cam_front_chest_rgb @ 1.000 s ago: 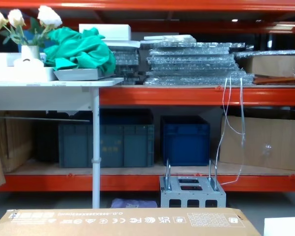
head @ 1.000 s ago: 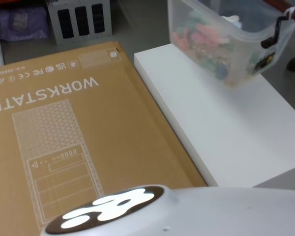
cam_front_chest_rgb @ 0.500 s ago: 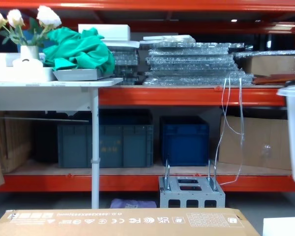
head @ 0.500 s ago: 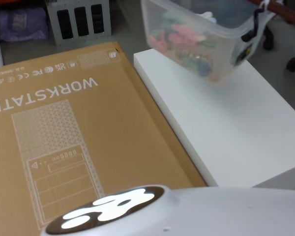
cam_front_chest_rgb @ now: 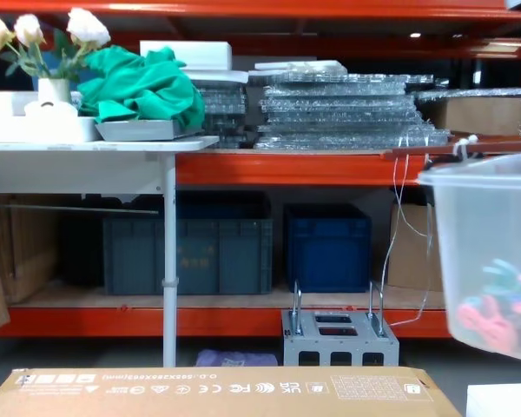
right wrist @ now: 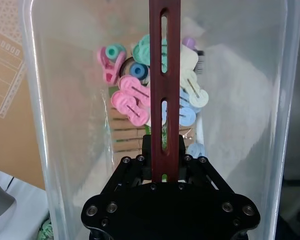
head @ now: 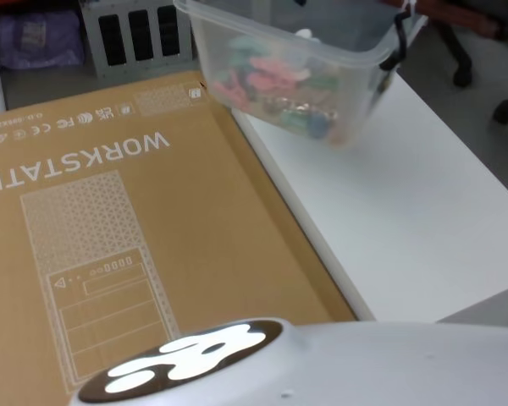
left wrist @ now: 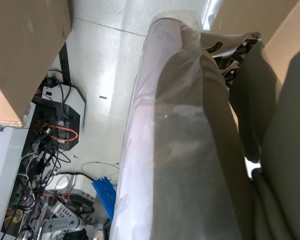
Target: Use one hand to grasp the basket and place it at the designated location.
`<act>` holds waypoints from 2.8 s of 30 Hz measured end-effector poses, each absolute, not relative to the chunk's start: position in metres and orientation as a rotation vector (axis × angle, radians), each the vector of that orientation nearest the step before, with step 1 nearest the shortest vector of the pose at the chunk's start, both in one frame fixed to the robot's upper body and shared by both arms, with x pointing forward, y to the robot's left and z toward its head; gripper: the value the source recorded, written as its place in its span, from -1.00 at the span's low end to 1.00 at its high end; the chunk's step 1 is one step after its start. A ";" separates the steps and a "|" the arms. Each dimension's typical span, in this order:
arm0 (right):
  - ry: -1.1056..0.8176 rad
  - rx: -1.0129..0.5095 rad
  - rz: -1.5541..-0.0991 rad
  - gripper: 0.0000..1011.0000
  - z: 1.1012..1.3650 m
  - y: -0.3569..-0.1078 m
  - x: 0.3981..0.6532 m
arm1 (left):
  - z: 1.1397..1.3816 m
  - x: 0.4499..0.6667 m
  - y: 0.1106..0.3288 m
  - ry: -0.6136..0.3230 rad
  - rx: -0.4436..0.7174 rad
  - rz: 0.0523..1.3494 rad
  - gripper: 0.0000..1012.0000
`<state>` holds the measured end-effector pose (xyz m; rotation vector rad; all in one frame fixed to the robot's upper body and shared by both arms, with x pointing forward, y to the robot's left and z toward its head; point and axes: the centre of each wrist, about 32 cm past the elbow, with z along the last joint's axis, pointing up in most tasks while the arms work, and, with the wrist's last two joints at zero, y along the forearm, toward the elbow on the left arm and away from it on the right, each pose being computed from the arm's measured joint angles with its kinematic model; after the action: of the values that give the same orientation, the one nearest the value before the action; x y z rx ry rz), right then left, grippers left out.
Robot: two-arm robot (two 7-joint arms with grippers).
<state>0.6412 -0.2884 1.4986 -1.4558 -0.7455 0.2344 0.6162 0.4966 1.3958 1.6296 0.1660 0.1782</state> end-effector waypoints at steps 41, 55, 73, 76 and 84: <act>-1.104 -1.212 0.669 -0.55 1.480 -0.143 0.671 | 1.396 0.616 0.496 0.165 1.629 0.177 -1.00; -1.220 -1.103 0.817 -0.55 1.479 -0.112 0.660 | 1.396 0.616 0.496 0.165 1.629 0.177 -1.00; -1.247 -1.038 0.895 -0.55 1.478 -0.111 0.625 | 1.396 0.616 0.496 0.165 1.629 0.178 -1.00; -1.240 -1.040 0.890 -0.55 1.478 -0.114 0.623 | 1.396 0.616 0.496 0.165 1.629 0.178 -1.00; -1.211 -1.047 0.876 -0.55 1.471 -0.118 0.619 | 1.396 0.616 0.496 0.165 1.629 0.178 -1.00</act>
<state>0.6194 -0.1178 1.4713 -1.0466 -1.2112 0.8758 0.6163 0.4963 1.3957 1.6292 0.1653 0.1775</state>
